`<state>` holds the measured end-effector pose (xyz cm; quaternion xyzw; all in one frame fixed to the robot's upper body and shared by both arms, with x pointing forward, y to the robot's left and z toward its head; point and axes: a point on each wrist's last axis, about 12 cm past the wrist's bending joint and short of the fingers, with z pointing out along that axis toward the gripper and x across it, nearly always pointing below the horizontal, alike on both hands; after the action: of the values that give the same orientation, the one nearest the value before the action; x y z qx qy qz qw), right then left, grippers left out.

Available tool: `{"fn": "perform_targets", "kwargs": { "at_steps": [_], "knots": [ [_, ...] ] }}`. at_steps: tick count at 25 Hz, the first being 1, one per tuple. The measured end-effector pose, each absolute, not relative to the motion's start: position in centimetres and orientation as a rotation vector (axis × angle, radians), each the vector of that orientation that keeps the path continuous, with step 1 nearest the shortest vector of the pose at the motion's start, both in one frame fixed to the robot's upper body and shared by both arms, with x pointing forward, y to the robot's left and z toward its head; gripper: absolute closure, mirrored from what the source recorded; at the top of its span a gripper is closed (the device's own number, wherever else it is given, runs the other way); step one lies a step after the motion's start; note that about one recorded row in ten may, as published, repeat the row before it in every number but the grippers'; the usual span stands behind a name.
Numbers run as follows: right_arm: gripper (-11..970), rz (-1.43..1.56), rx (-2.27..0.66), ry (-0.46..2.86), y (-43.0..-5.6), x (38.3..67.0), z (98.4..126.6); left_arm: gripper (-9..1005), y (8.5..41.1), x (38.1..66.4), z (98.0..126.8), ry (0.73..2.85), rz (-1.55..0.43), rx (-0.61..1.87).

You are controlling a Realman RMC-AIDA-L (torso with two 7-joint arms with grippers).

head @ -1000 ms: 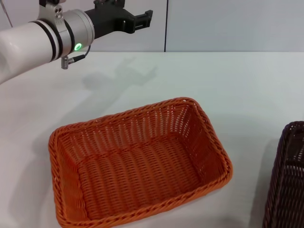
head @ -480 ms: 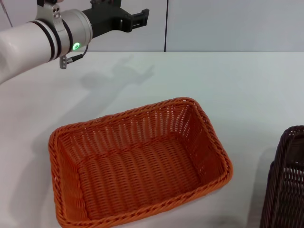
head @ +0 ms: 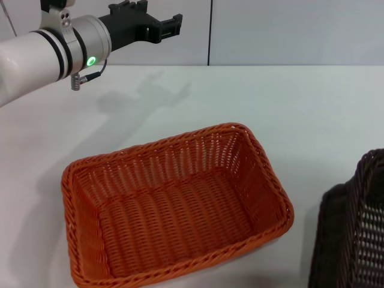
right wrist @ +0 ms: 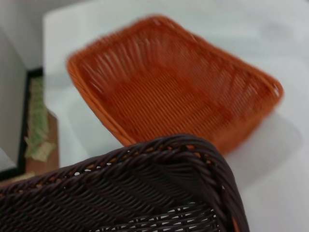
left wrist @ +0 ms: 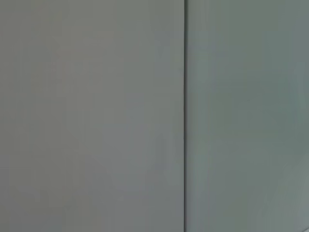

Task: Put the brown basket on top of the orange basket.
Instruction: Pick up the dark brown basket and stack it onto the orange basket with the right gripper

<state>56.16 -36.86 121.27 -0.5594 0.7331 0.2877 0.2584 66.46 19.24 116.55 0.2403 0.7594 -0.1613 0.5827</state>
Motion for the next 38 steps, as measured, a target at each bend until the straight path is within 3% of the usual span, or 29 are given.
{"fn": "perform_targets", "kwargs": {
  "at_steps": [15,25,38],
  "knots": [
    [824,1.003,-1.434,1.583,-34.1,56.6,121.1,167,19.7,66.5,116.5,1.769,-0.356,0.571],
    [824,1.104,-1.345,1.409,-32.7,56.3,119.9,167,19.6,66.7,116.2,1.776,-0.335,0.595],
    [825,1.154,-1.027,1.339,-31.1,56.1,117.0,167,19.6,67.0,115.6,1.788,-0.313,0.620]
  ]
}}
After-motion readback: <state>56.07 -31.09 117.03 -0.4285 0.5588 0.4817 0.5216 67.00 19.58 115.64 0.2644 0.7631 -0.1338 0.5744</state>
